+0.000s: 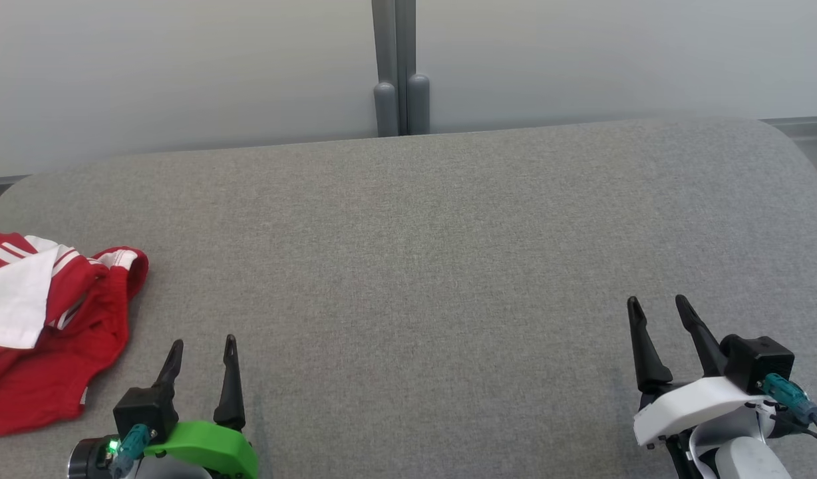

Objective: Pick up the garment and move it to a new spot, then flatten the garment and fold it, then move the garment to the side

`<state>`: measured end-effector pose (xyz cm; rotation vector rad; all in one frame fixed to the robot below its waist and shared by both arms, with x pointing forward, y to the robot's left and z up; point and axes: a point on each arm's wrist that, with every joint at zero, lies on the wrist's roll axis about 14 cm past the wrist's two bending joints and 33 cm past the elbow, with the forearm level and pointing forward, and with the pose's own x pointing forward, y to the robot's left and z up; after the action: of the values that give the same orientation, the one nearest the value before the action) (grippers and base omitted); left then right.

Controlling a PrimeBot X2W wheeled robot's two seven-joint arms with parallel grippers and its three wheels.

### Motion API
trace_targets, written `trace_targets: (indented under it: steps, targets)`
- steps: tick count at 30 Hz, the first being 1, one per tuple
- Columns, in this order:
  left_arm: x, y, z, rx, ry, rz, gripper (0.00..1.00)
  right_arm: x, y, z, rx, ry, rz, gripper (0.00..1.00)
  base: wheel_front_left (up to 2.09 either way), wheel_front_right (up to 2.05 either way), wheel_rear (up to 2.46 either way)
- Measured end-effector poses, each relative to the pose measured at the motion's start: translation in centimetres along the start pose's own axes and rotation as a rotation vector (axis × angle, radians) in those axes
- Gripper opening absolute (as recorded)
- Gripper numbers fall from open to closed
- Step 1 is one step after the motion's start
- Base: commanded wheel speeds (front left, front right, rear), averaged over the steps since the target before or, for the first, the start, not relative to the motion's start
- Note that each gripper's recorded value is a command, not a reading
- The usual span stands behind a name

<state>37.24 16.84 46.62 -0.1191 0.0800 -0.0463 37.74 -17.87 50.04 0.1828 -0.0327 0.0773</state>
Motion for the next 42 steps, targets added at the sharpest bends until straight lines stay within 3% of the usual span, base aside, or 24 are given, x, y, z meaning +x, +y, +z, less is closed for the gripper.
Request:
trace_targets:
  steps: [25, 42]
  targets:
    - [-0.4, -0.1, 0.1, 0.188, -0.028, -0.024, 1.0, -0.2, 0.6, 0.1, -0.191, -0.017, 0.042, 1.0, 0.0, 0.0, 0.0]
    - [-0.8, 0.9, -0.1, 0.16, -0.022, 0.023, 1.0, 0.2, 0.8, -0.1, -0.177, -0.017, 0.044, 1.0, 0.0, 0.0, 0.0]
